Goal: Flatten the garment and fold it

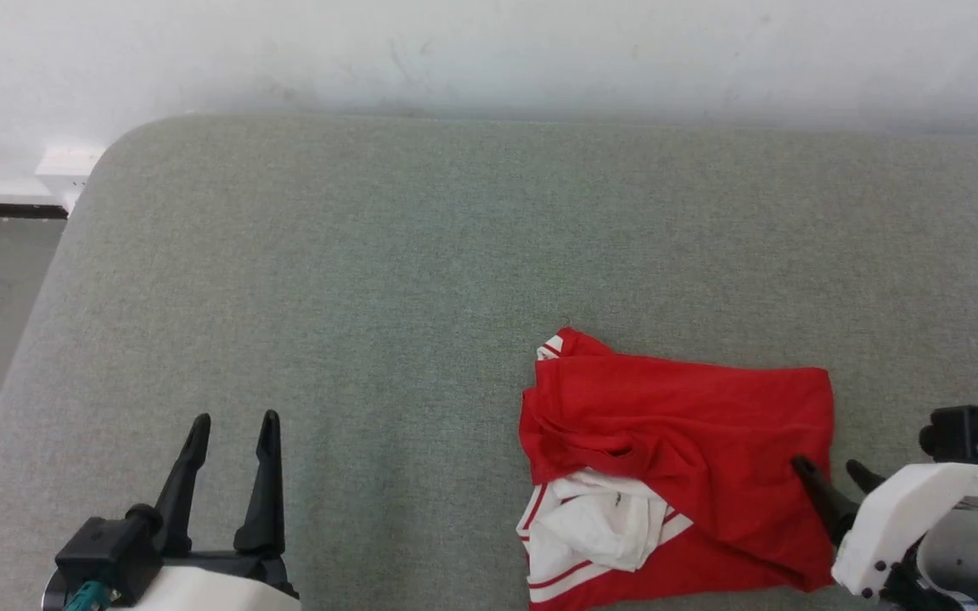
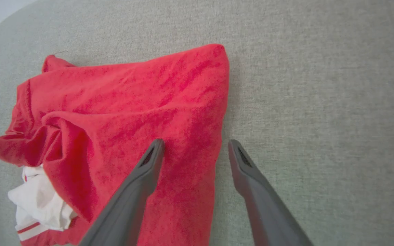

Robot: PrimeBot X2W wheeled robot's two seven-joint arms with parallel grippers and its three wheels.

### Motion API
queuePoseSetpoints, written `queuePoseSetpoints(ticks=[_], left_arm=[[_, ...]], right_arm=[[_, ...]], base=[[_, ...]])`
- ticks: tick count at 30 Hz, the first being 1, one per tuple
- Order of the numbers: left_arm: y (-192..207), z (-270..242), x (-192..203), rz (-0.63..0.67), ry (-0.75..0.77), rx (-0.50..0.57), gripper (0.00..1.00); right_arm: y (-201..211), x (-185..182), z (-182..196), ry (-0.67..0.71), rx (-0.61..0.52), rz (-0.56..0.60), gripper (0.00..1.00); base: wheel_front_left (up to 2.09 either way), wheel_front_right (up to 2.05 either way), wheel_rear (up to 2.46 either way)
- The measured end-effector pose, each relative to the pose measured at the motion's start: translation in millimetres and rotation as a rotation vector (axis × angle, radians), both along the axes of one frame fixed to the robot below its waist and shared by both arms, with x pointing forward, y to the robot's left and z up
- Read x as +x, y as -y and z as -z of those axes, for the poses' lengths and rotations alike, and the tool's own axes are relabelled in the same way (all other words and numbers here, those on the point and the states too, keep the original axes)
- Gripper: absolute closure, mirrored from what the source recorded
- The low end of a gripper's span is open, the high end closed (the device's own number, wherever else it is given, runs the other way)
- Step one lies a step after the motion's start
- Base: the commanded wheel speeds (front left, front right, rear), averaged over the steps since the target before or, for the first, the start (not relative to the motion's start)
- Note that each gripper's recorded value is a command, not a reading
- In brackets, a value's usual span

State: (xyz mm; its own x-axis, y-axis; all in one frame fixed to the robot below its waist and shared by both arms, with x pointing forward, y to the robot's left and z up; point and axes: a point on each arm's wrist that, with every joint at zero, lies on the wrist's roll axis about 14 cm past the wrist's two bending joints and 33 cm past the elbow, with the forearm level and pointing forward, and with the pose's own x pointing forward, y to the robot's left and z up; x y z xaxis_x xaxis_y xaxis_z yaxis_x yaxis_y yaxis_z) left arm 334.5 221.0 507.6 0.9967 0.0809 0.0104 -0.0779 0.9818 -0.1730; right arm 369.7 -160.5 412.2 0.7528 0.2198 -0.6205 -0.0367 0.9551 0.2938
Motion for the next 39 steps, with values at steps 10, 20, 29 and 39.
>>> queuePoseSetpoints(ticks=[10, 20, 29, 39], left_arm=[[-8, -1, -7, -0.026, -0.009, 0.015, 0.0], [-10, -1, -9, -0.034, -0.01, 0.019, 0.0], [17, -12, 10, 0.061, 0.035, 0.024, 0.0], [58, -13, 35, 0.201, 0.053, 0.007, 0.0]], right_arm=[[-9, 8, 33, -0.095, 0.007, -0.011, 0.0], [-19, 17, 37, -0.112, 0.025, -0.031, 1.0], [-17, 24, 12, -0.023, -0.068, -0.077, 1.0], [29, 38, -30, 0.072, -0.252, -0.106, 1.0]], base=[[0.0, 0.0, 0.0], [0.0, 0.0, 0.0], [0.0, 0.0, 0.0], [0.0, 0.0, 0.0]])
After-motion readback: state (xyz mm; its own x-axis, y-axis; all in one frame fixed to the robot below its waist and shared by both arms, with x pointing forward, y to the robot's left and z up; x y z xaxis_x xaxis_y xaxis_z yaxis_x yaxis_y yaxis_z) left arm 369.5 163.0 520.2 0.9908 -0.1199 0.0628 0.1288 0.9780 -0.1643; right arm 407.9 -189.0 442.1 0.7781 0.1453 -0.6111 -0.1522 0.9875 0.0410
